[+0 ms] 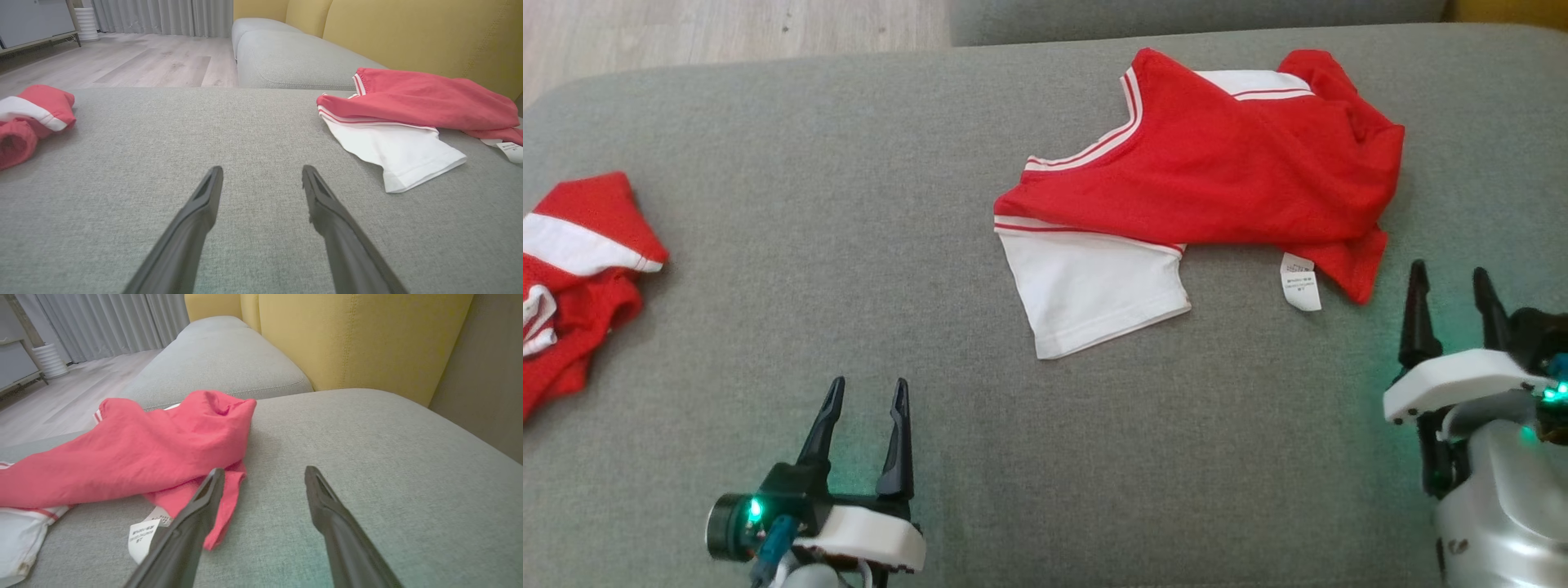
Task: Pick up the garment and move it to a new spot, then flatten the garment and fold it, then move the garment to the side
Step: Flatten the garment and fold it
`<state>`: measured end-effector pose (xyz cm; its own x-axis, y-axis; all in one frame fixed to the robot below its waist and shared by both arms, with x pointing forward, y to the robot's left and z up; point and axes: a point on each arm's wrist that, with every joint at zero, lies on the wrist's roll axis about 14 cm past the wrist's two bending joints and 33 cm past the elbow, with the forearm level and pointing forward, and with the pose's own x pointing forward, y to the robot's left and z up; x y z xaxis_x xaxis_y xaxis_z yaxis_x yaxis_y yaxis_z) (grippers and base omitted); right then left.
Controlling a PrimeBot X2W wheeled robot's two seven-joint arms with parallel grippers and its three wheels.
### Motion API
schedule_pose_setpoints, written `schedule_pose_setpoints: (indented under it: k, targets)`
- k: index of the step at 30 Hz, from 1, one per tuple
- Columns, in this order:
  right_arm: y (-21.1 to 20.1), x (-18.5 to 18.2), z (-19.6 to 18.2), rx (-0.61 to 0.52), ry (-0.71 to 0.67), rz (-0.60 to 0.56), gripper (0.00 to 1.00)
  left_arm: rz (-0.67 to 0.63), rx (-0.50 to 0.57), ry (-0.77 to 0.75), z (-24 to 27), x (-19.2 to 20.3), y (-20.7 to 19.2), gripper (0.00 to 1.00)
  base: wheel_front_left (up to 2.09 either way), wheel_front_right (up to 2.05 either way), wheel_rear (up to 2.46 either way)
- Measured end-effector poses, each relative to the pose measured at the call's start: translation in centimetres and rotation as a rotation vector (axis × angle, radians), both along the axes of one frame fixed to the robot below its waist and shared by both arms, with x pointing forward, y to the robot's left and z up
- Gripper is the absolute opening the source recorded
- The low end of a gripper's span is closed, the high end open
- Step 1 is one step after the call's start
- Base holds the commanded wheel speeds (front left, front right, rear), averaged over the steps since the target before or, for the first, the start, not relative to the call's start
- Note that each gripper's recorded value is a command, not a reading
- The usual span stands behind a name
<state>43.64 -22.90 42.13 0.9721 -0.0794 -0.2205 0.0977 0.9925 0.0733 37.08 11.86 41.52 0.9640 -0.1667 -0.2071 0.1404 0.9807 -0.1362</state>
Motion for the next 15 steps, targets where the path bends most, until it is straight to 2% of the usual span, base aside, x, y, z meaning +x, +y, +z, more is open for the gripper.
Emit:
schedule_pose_setpoints:
  k: [5, 10, 15]
  targets:
    - [1.6, 0.7, -0.3, 0.011, 0.007, 0.036, 1.00, 0.007, 0.001, 0.012, -0.4, -0.1, 0.2, 1.00, 0.00, 0.00, 0.00]
    - [3.5, 3.3, 0.8, -0.006, -0.018, 0.094, 1.00, 0.030, 0.004, 0.015, -0.4, -0.3, 1.0, 1.00, 0.00, 0.00, 0.00]
    - [3.5, 3.8, 0.4, 0.016, -0.004, 0.074, 1.00, 0.047, 0.007, 0.014, -0.4, -0.5, 1.5, 1.00, 0.00, 0.00, 0.00]
